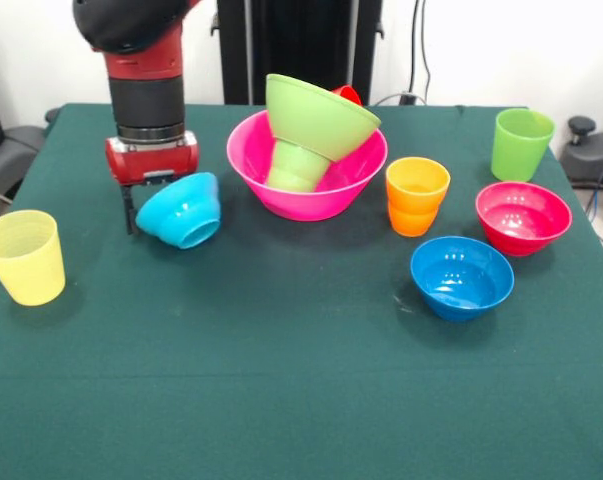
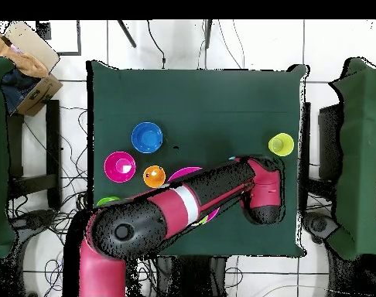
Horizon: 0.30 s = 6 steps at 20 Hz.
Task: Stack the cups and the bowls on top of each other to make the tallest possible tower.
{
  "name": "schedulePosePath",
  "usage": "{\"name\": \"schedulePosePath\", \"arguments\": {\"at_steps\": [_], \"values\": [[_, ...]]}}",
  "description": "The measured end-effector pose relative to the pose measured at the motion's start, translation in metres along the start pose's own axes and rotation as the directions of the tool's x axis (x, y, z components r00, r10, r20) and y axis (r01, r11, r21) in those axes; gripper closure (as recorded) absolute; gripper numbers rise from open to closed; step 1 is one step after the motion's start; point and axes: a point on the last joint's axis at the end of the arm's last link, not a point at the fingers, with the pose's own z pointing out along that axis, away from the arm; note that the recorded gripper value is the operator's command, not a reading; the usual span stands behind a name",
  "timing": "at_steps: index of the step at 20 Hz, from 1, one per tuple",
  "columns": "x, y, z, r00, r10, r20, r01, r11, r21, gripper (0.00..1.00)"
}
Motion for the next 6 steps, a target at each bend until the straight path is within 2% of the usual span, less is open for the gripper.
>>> {"name": "schedulePosePath", "arguments": {"at_steps": [1, 2, 6], "values": [[0.0020, -0.0019, -0.0003, 1.0000, 0.005, -0.001, -0.005, 1.0000, 0.001, 0.00], [0.0059, -0.0051, -0.0008, 0.9999, 0.014, -0.003, -0.014, 0.9999, 0.004, 1.00], [0.0091, -0.0070, -0.0010, 0.9998, 0.019, -0.006, -0.019, 0.9998, 0.006, 1.00]]}}
